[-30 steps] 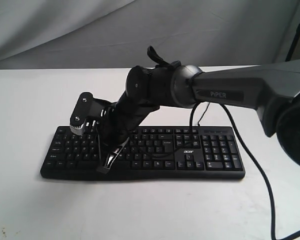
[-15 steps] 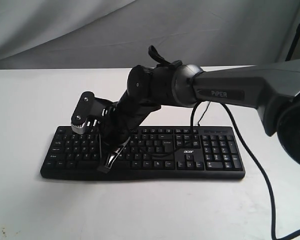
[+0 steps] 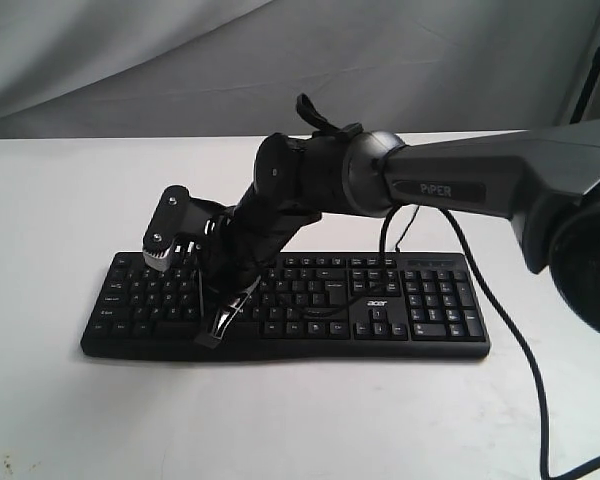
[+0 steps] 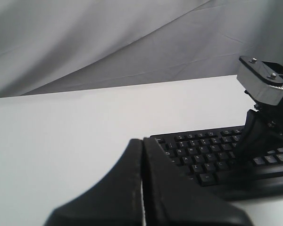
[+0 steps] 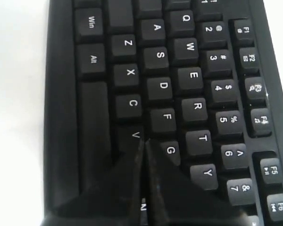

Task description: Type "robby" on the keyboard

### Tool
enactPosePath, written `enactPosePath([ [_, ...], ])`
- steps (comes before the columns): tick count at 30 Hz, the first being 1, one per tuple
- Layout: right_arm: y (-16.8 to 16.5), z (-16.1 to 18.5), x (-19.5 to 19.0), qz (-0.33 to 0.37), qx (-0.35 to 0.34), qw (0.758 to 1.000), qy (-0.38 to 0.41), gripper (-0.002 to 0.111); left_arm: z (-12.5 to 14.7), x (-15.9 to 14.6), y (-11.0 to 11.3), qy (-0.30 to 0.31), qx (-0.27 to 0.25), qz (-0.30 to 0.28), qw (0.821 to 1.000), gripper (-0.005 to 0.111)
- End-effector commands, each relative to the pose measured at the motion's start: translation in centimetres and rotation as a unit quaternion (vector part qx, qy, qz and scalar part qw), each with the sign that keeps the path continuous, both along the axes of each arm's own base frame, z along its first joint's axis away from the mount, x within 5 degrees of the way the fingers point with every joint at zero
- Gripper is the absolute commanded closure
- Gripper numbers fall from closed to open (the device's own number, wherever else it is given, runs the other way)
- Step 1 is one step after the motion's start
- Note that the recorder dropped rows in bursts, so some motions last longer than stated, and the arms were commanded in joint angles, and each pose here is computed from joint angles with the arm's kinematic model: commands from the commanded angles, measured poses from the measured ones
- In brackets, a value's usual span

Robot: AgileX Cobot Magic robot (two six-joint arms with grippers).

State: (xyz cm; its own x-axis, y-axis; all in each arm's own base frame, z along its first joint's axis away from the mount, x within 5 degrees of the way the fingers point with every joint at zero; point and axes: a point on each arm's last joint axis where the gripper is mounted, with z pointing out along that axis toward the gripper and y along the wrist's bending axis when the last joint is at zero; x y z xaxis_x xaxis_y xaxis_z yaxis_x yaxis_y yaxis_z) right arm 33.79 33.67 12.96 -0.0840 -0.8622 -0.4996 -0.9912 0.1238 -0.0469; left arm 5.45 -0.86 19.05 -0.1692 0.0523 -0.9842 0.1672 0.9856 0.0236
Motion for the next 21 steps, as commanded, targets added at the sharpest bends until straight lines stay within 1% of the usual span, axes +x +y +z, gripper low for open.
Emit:
enactPosePath([
  [1, -0.2, -0.1, 0.4, -0.004, 0.000, 1.000, -0.002, 0.108, -0.1, 0.0, 0.0, -0.003, 0.001, -0.002, 1.000, 0.107],
  [14, -0.2, -0.1, 0.4, -0.003, -0.001, 1.000, -0.003, 0.108, -0.1, 0.0, 0.0, -0.003, 0.001, -0.002, 1.000, 0.107],
  [21, -0.2, -1.0, 0.3, 0.000, -0.009, 1.000, 0.009, 0.108, -0.1, 0.0, 0.0, -0.003, 0.001, -0.002, 1.000, 0.107],
])
